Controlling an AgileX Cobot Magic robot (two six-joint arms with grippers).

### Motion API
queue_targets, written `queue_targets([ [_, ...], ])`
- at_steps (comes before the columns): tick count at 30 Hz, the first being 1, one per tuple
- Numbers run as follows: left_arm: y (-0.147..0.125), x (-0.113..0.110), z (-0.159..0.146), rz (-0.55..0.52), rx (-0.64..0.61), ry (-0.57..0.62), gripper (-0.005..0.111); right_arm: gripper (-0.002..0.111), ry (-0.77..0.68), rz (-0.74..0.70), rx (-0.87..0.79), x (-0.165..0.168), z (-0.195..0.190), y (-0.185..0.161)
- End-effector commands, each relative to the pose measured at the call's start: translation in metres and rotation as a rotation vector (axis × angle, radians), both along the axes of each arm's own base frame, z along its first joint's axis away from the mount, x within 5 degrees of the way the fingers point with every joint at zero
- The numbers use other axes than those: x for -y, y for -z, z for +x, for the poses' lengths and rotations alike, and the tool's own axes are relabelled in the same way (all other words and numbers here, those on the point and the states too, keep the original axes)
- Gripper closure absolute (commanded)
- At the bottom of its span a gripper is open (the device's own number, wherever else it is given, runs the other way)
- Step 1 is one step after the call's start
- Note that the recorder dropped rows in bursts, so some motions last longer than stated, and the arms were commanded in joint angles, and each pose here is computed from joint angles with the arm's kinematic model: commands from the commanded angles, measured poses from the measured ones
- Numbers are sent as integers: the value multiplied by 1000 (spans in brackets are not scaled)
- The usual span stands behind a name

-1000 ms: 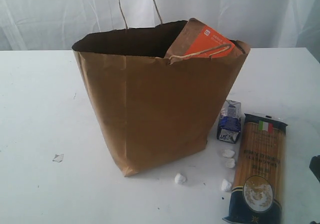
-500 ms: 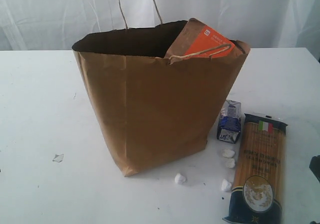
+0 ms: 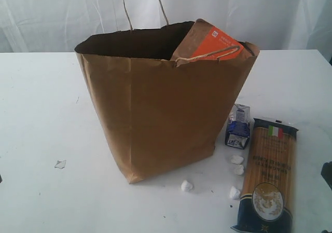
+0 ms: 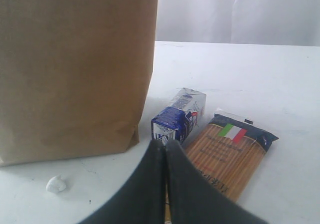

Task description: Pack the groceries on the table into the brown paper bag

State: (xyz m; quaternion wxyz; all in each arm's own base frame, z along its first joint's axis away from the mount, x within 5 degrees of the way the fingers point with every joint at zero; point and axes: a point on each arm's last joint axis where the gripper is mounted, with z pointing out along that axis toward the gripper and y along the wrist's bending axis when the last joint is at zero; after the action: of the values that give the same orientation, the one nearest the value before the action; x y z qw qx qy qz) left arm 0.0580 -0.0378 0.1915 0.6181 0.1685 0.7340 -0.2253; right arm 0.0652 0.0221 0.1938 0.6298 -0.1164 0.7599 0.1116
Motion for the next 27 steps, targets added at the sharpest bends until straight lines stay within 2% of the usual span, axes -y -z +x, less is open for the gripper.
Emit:
queue_targets([
  [1, 0, 0, -1, 2, 12, 4, 107, 108, 5, -7, 2, 1, 0, 1],
  [3, 0, 0, -1, 29, 30, 8, 107, 108, 5, -7, 2, 1, 0, 1],
  [8, -2, -2, -3, 15, 56, 11, 107, 108, 5, -7, 2, 1, 0, 1],
  [27, 6, -4, -13, 39, 18, 45, 107, 108, 8, 8, -2, 1, 0, 1],
])
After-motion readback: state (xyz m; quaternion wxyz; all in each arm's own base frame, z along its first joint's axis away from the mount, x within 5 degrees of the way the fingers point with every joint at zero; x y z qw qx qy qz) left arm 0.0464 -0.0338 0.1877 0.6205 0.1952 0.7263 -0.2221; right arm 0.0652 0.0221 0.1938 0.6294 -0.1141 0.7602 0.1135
